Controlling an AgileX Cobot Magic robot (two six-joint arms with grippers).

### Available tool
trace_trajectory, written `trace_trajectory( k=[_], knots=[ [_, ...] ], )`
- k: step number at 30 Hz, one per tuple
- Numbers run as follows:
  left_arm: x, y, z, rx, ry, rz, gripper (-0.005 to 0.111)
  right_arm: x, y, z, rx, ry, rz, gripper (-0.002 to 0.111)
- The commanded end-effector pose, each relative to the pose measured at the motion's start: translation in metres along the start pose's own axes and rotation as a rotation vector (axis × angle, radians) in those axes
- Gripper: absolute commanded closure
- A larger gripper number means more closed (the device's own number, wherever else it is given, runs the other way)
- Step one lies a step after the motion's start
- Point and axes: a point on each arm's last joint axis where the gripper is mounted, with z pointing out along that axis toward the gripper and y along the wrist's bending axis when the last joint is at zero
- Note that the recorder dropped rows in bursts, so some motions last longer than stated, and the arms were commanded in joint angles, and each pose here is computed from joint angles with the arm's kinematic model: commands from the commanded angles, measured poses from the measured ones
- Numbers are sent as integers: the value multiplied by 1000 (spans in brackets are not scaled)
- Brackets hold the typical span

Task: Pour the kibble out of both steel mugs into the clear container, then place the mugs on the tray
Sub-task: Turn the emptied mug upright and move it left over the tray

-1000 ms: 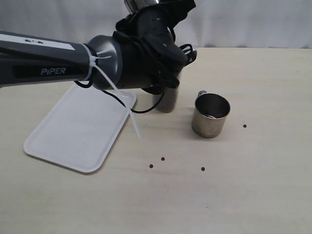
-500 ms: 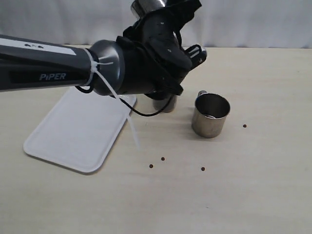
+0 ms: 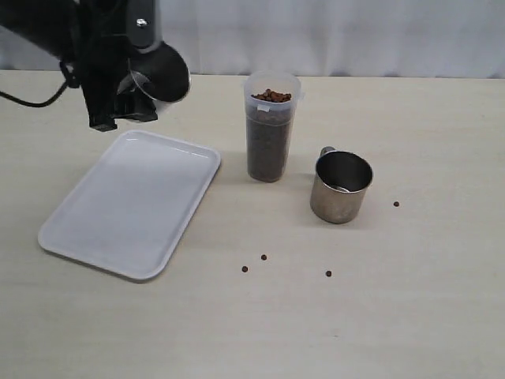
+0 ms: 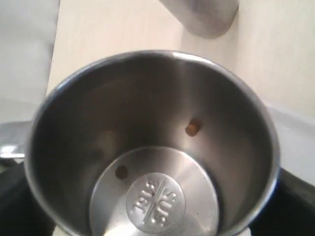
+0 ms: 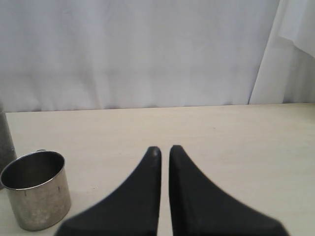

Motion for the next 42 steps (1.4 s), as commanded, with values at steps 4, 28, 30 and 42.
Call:
trace_trajectory(
  k=[4, 28, 30, 42],
  knots=[
    [82, 8, 52, 4, -453, -498, 107, 1, 0, 0, -2, 4, -3, 104],
    [138, -11, 131, -30, -359, -883, 107, 1, 0, 0, -2, 4, -3, 104],
    [136, -12, 127, 4, -380, -842, 107, 1, 0, 0, -2, 4, -3, 104],
    [137, -22, 105, 151, -311, -582, 107, 1, 0, 0, -2, 4, -3, 104]
  ],
)
